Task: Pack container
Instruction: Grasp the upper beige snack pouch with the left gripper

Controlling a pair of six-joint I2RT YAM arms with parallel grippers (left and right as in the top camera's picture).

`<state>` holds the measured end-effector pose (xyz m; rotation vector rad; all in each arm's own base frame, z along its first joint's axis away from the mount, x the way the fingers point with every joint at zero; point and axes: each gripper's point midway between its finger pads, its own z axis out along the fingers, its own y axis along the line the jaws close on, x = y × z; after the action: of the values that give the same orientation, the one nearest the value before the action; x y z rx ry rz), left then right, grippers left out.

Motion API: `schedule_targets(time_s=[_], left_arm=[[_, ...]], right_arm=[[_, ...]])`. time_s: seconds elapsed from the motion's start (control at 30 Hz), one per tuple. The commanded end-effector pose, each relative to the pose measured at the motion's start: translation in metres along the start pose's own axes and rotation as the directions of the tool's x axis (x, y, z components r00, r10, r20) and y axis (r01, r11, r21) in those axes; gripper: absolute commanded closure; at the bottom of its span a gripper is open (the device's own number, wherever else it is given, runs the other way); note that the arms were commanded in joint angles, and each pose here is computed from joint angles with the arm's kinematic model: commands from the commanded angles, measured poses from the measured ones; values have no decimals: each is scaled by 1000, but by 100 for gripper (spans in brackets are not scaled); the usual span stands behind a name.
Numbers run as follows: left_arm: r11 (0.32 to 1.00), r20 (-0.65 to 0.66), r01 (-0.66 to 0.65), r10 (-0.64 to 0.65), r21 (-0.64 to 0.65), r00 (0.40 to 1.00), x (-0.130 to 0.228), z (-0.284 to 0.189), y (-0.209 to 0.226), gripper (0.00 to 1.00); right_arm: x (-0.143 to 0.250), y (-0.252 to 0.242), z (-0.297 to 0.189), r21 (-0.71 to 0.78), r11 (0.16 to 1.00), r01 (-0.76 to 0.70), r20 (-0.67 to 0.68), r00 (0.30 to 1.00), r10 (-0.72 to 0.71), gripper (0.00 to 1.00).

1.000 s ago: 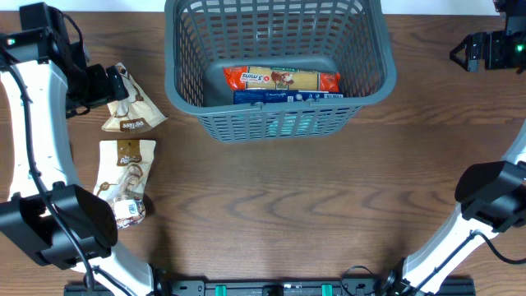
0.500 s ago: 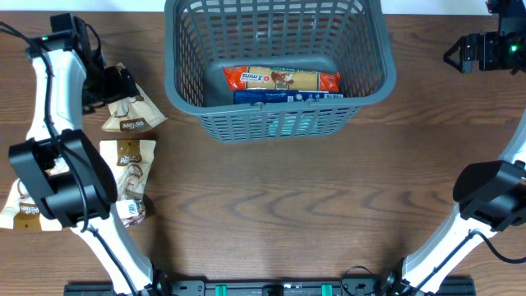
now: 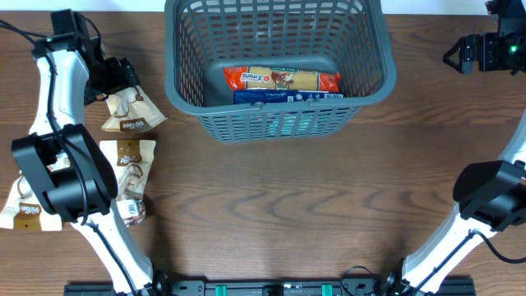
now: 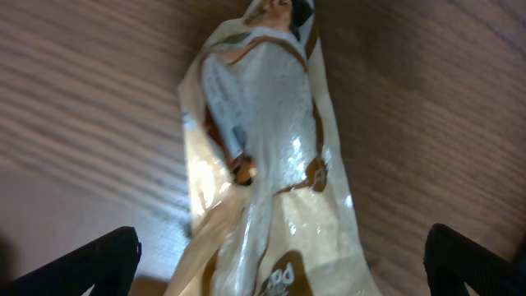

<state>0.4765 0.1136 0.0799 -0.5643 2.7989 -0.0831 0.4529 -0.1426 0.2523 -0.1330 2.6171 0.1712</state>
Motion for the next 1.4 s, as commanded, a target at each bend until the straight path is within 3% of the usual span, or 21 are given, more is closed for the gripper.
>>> schedule_targets(time_s=[0.0,0.17,0.3,0.93,1.0,1.1,1.37], left_arm=[[999,10,10,-10,42,1000,-6,5,-7,1],[999,23,8,-9,34,1000,-9,11,-5,1],[997,2,60,-60,-51,998,-4,25,10,1],[988,-94,99,-110,-116,989,19,69,23,0],[988,-102,98,-111,-119,989,21,69,23,5],[987,-110,97,-111,-125,988,23,69,24,24],[987,-116,97,-112,-129,987,25,69,25,58]], right_arm=[[-1,7,2,-15,1000,-6,-4,1000,6,1],[-2,12,3,-22,1000,4,-6,1000,-4,1],[-4,16,5,-27,1000,13,-7,1000,-13,1],[-4,27,7,-43,999,27,-21,999,-28,1],[-4,27,7,-43,999,27,-21,999,-28,1],[-4,27,7,-43,999,27,-21,999,-28,1],[-4,27,7,-43,999,27,-21,999,-28,1]])
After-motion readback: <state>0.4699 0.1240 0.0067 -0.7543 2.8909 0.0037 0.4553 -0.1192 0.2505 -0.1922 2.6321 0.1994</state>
